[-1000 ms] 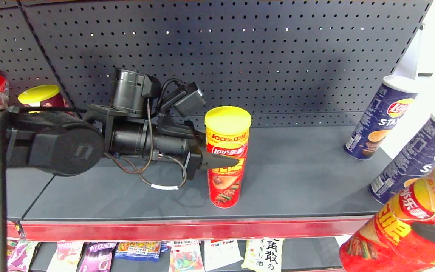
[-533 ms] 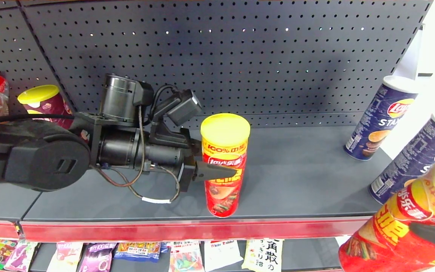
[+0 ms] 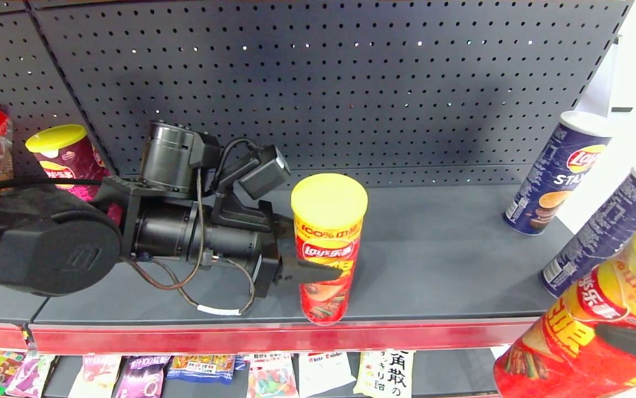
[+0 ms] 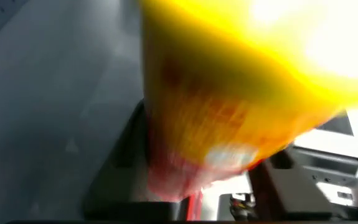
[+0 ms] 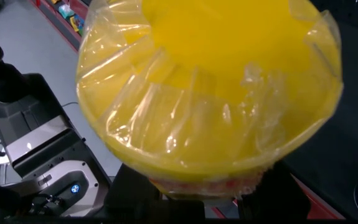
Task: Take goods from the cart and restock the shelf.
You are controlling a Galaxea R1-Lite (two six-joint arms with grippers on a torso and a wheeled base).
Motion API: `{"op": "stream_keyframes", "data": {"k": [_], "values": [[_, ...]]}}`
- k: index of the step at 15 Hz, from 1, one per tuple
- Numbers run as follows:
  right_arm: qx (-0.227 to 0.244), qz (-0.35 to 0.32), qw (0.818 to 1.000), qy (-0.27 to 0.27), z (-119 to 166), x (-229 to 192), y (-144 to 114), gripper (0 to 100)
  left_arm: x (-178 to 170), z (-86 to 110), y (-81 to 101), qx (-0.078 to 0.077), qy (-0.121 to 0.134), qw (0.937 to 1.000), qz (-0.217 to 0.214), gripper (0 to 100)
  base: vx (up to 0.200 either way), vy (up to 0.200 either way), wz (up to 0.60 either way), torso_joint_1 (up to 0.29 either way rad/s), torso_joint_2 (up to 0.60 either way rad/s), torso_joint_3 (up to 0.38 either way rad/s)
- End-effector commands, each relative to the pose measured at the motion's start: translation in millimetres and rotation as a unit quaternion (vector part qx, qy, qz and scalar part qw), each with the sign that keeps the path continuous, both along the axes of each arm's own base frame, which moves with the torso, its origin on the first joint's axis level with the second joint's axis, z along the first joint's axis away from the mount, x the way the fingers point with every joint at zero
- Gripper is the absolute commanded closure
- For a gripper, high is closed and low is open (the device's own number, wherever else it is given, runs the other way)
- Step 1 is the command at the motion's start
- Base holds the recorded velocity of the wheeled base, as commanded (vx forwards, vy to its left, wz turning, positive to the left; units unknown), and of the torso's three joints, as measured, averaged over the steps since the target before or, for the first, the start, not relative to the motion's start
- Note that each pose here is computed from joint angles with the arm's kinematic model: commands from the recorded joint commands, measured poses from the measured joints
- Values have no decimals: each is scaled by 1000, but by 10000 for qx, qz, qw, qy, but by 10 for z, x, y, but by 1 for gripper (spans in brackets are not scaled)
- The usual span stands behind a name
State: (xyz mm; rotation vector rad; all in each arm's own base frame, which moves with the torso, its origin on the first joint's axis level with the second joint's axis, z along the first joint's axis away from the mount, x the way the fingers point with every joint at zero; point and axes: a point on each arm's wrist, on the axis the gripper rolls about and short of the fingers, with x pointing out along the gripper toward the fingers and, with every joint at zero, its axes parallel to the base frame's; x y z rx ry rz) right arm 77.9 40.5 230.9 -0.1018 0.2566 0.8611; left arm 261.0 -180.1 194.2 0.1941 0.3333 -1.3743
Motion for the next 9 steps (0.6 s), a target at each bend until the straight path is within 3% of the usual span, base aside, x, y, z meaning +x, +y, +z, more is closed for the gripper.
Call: {"op": "stream_keyframes", "data": {"k": [1, 5, 9], "values": [[-25, 6, 10000, 62, -3, 42, 16, 100, 1, 1, 1, -14, -30, 10000, -2, 0, 0, 0, 0, 0, 0, 0], [-62, 50, 9999, 127, 146, 293, 115, 100, 15, 28, 82, -39, -35, 9999, 132, 0, 0, 0, 0, 0, 0, 0], [-100, 153, 9996, 194, 235, 728, 313, 100, -137, 21, 374, -1, 22, 9990, 445, 0, 0, 0, 0, 0, 0, 0]]}}
